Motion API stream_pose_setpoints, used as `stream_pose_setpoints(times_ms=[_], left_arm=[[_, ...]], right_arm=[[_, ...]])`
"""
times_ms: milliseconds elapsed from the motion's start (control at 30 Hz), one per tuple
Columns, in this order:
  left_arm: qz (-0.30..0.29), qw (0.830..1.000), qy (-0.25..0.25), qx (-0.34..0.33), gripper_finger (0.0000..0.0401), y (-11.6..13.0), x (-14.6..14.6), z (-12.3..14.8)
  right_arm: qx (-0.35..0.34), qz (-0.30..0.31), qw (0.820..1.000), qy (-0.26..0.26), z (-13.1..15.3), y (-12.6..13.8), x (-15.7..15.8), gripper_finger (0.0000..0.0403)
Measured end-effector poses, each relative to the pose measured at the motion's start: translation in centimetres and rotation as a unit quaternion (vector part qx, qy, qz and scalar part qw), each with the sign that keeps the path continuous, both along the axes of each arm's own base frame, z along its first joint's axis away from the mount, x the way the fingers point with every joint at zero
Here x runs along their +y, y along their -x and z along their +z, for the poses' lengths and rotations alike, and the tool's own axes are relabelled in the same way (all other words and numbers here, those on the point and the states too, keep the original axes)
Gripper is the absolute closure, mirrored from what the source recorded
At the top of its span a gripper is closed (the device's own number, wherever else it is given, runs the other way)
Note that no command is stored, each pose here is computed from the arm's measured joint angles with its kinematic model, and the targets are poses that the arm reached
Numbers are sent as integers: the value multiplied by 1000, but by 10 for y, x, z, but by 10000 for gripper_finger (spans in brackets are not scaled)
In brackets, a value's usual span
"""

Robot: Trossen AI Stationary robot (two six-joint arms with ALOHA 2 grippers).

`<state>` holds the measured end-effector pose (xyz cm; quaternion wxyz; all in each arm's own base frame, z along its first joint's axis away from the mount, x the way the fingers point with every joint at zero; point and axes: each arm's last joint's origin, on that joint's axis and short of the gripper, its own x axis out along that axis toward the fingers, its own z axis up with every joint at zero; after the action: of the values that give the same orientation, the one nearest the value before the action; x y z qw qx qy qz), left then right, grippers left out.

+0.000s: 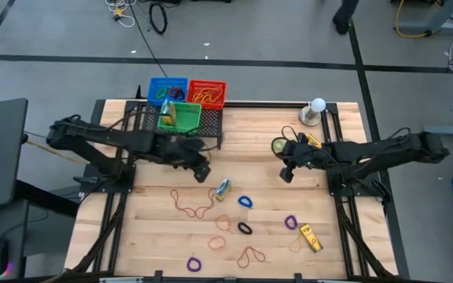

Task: Pick & Place Office Desk Supplies
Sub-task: Put the crayon box into the green bin

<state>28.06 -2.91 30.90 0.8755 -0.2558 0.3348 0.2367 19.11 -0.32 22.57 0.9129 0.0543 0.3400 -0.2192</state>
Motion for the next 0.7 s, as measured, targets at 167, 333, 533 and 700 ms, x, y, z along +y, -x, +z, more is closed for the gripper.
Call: stream_pose_setpoints(times_ms=[167,333,533,700], left_arm=[[20,998,28,52,251,-28,-4,4],[26,994,57,89,203,-53,-9,5],[33,987,105,113,156,-81,-13,-5],[59,979,137,142,151,-96,-16,-27]], right_arm=[[-10,-10,1000,10,2,1,-1,391],[-8,0,1000,20,2,1,-1,391],[-1,11,999,34,2,1,-1,391],[-1,13,999,37,2,0,-1,391]])
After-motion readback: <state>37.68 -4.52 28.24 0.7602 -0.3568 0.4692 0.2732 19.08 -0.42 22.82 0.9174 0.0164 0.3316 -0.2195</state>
